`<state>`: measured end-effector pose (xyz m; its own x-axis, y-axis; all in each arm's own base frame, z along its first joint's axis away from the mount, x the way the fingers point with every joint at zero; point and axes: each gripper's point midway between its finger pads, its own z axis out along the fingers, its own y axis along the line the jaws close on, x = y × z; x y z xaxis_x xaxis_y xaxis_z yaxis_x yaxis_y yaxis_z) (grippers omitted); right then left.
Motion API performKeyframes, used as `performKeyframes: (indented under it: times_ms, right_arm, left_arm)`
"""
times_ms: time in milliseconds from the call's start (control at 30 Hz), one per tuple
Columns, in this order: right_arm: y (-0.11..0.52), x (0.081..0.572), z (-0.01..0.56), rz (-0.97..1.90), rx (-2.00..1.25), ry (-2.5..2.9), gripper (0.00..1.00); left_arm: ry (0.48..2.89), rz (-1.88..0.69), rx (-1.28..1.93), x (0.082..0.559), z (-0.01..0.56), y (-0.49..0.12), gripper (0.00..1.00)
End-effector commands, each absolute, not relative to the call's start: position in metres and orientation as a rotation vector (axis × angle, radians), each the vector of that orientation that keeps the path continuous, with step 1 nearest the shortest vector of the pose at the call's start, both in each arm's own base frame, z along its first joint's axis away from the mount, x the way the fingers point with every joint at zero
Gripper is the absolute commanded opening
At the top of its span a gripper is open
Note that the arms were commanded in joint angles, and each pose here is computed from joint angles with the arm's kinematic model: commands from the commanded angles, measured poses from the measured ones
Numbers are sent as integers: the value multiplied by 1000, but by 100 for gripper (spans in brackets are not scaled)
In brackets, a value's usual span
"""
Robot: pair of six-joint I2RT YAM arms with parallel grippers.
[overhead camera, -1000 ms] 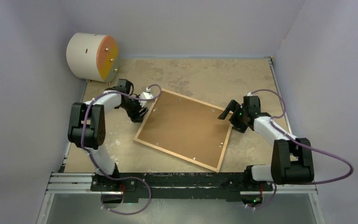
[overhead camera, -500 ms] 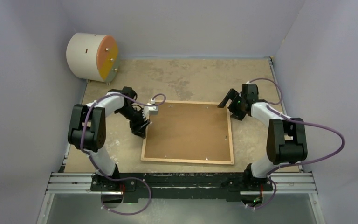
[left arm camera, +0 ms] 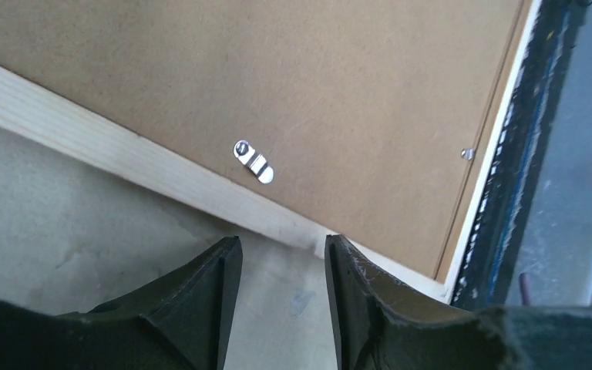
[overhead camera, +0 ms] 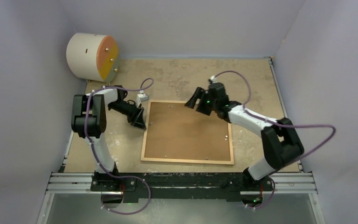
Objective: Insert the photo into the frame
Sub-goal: Install the photo frame at the center of the board.
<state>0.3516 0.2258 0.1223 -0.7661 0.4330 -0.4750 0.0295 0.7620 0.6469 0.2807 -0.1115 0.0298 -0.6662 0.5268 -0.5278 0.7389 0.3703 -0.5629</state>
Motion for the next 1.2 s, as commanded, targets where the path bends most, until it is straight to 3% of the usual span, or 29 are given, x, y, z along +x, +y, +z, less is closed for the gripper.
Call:
performKeyframes:
  times_ms: [0, 200, 467, 1167]
  right_arm:
    - [314, 335, 126, 1088, 247, 2344, 73]
    - [396, 317, 109, 1234, 122, 2402, 63]
    - [451, 307, 84, 1277, 60, 2460, 53]
    - [472, 302, 44, 1274, 82, 2565, 42]
  left_arm:
    - [2315, -1298, 1054, 286, 33, -126, 45]
    - [2360, -1249, 1049, 286, 20, -121, 35]
    - [2401, -1178, 1045, 283, 7, -115, 19]
    - [2410, -1120, 1068, 285, 2, -110, 12]
